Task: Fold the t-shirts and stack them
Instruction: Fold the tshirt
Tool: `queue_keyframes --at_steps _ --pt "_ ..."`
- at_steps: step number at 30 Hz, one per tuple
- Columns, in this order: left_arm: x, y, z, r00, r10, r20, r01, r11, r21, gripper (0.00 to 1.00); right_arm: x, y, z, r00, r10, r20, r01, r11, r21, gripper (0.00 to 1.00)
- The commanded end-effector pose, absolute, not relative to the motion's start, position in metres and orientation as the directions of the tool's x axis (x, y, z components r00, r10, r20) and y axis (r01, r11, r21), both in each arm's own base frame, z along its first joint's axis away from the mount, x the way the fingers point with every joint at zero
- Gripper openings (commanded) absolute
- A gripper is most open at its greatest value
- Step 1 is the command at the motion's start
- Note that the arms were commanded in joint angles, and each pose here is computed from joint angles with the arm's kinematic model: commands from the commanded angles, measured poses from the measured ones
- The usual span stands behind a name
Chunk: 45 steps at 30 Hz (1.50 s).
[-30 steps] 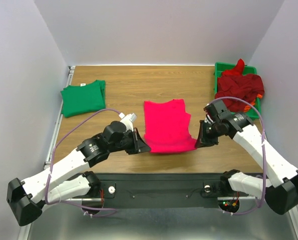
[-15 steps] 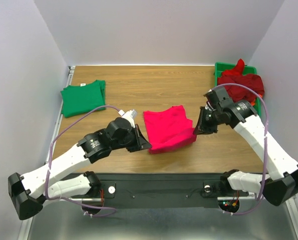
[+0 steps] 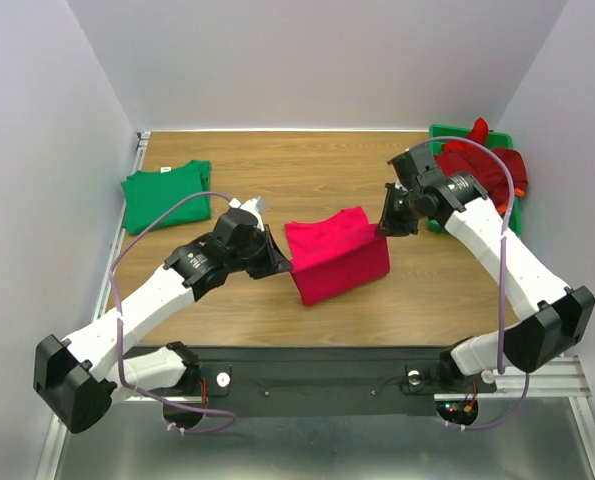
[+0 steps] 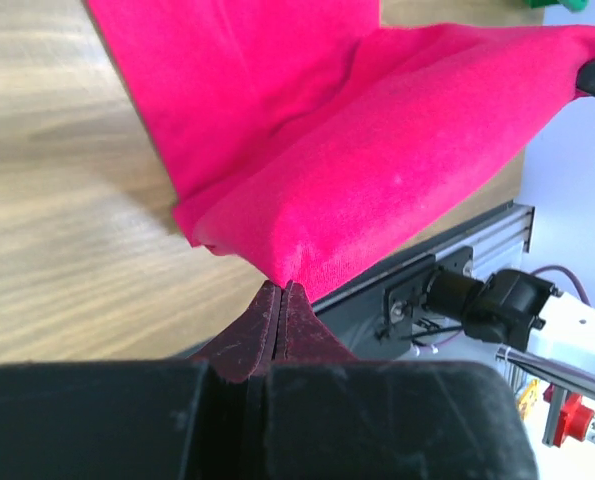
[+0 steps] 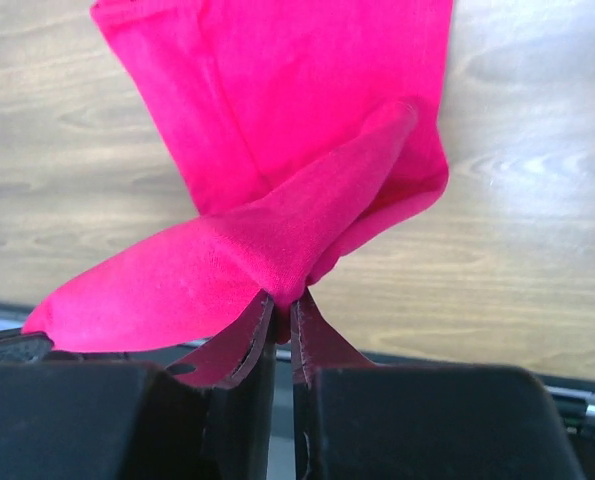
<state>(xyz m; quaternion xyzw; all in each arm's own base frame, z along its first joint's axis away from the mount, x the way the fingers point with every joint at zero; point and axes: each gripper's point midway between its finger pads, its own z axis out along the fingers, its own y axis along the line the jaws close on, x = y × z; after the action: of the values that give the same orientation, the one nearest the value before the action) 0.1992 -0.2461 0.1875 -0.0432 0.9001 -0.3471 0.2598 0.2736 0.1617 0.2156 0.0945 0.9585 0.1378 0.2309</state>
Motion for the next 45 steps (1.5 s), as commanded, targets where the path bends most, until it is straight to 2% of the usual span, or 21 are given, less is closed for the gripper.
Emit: queue_keyframes --at_steps 1,8,34,39,40,41,42,43,44,45 --pt "0.216 -0.252 0.206 -0.842 -0.230 -0.488 0.182 0.731 -0.658 0.00 0.304 0.160 0.233 -0.815 0.234 -0.530 0.096 0.957 0.275 0.00" --pt "0.247 -0.248 0.214 -0.817 -0.243 -0.523 0.184 0.749 -0.636 0.00 0.335 0.169 0.238 -0.797 0.211 -0.567 0.073 0.964 0.256 0.00" --pt "0.330 -0.256 0.167 -0.844 -0.216 -0.491 0.136 0.799 -0.585 0.00 0.425 0.159 0.183 -0.798 0.110 -0.593 0.088 0.994 0.067 0.00" --pt "0.359 -0.251 0.163 -0.818 -0.256 -0.515 0.106 0.814 -0.572 0.00 0.449 0.155 0.175 -0.777 0.123 -0.618 0.103 0.992 0.068 0.00" --pt "0.380 -0.248 0.169 -0.793 -0.275 -0.544 0.101 0.821 -0.562 0.00 0.466 0.157 0.178 -0.752 0.134 -0.646 0.103 0.991 0.086 0.04" --pt "0.391 -0.244 0.175 -0.782 -0.282 -0.555 0.092 0.830 -0.551 0.10 0.481 0.152 0.184 -0.731 0.155 -0.664 0.120 0.988 0.099 0.12" --pt "0.427 -0.237 0.203 -0.725 -0.306 -0.617 0.091 0.845 -0.527 0.55 0.503 0.155 0.205 -0.689 0.179 -0.702 0.115 0.984 0.137 0.43" --pt "0.422 -0.235 0.181 -0.766 -0.288 -0.574 0.055 0.861 -0.505 0.71 0.504 0.152 0.204 -0.693 0.185 -0.697 0.118 0.983 0.143 0.57" --pt "0.455 -0.230 0.236 -0.670 -0.308 -0.675 0.083 0.872 -0.481 0.92 0.515 0.154 0.223 -0.660 0.202 -0.723 0.113 0.979 0.171 0.66" --pt "0.463 -0.223 0.237 -0.676 -0.289 -0.678 0.057 0.897 -0.439 0.98 0.529 0.155 0.259 -0.591 0.231 -0.773 0.101 0.972 0.213 0.89"
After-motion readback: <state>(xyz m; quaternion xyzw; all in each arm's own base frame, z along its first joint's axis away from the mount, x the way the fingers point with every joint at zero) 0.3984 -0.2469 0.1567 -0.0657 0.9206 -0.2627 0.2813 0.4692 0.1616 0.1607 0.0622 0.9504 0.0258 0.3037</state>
